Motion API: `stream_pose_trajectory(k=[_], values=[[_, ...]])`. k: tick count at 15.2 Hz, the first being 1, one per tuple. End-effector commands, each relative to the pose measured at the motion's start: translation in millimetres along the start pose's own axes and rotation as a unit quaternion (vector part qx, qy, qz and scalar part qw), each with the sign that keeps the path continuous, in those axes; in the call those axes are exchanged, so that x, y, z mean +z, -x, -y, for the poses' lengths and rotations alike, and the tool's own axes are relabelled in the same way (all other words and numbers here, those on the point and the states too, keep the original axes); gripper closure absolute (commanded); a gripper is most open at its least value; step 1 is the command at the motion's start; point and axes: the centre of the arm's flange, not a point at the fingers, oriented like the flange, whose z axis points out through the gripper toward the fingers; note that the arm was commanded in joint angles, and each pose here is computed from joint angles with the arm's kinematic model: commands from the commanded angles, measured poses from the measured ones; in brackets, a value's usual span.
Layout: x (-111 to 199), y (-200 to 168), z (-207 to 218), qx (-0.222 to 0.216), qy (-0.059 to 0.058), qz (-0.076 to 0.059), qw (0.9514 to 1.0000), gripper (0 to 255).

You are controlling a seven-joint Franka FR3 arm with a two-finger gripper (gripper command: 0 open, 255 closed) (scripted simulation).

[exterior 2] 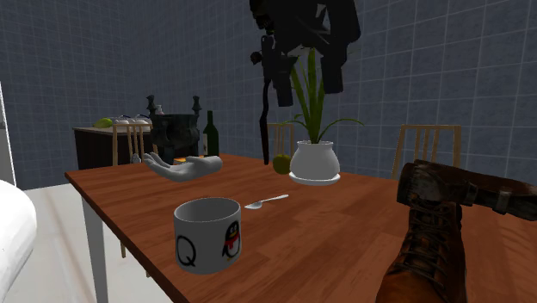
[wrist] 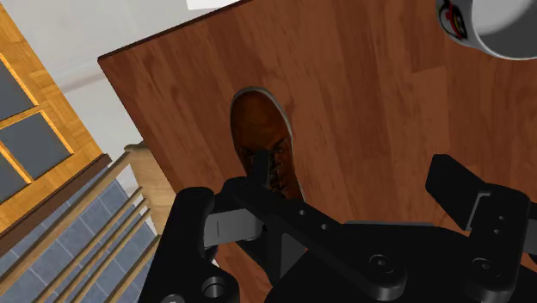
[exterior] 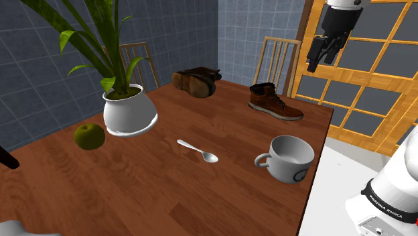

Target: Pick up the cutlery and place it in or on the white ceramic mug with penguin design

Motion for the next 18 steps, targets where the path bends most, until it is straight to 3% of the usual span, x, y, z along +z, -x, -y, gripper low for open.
stream_pose_trajectory(k=[1, 18], values=[[0.0, 0.0, 0.0, 0.000, 0.000, 0.000, 1.0000, 0], [114.8, -59.5, 164.4, -0.023, -0.054, -0.026, 0.9979, 0]])
